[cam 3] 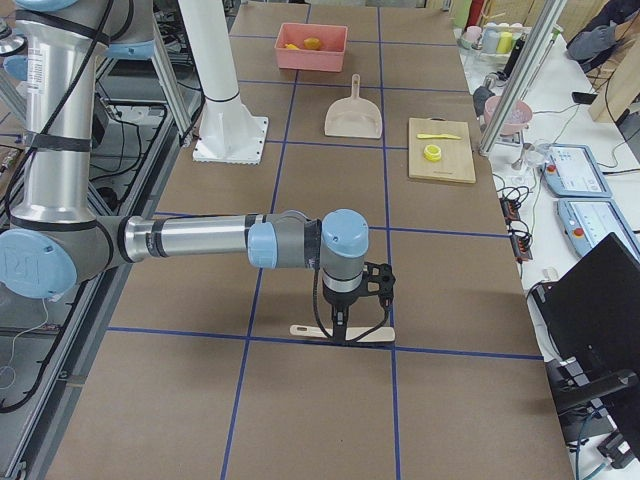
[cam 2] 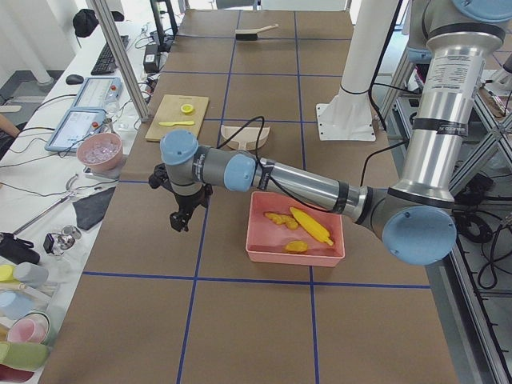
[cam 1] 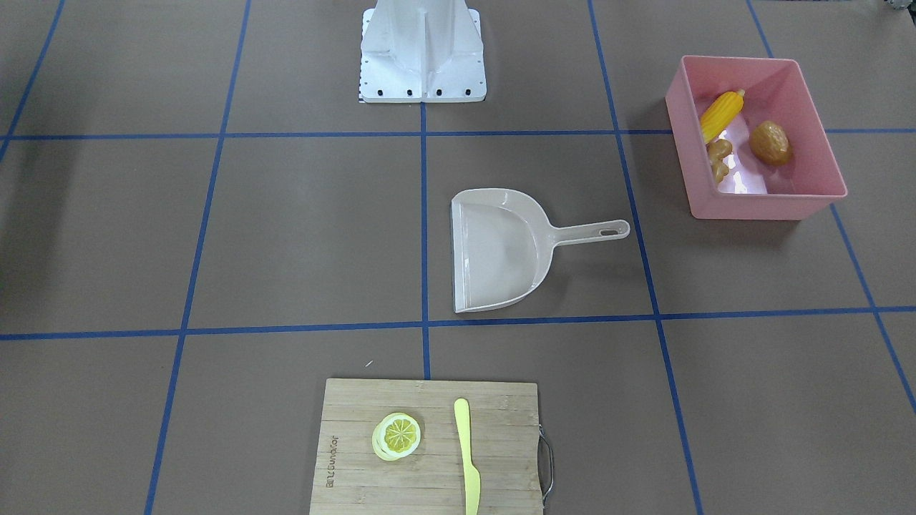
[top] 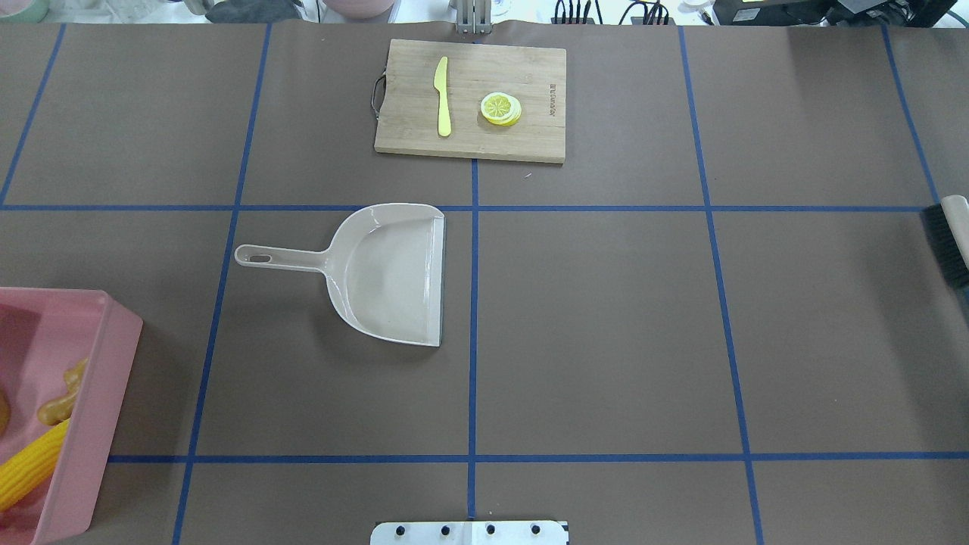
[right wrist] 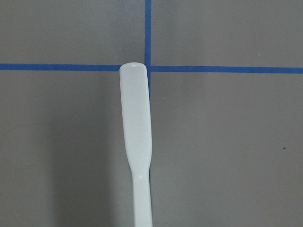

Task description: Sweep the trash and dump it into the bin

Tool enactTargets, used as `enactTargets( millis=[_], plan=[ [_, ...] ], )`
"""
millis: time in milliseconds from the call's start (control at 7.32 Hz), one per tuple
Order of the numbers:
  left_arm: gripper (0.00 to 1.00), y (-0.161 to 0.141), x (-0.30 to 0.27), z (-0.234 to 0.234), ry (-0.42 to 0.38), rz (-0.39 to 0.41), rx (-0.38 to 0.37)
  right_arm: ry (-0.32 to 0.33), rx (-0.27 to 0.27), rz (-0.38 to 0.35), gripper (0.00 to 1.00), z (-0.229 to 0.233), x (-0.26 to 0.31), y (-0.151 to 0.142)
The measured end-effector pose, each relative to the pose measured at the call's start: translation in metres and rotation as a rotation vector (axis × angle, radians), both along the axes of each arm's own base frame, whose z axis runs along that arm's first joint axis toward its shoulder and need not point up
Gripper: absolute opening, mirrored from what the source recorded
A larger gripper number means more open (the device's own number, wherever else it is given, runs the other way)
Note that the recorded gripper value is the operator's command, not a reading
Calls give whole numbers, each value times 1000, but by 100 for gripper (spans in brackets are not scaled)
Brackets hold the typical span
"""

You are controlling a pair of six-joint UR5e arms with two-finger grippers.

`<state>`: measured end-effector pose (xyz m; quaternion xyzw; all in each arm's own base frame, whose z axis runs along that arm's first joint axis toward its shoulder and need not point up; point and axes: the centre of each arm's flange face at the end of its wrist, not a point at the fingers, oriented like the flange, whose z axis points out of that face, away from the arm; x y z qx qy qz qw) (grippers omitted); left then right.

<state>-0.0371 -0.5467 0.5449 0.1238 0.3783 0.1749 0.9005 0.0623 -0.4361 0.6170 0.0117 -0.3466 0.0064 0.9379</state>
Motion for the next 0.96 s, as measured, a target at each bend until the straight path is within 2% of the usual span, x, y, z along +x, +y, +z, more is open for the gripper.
enactTargets(
  millis=[410,683,956],
  plan=[
    [98,80,-57,101,-1,-147,-221,0,0,0,100,0,0,0],
    [98,94,-66,141,-5,-171,-275,0,0,0,100,0,0,0],
    [98,85,-67,135,5,-222,-293,0,-2,0,100,1,0,0]
  ],
)
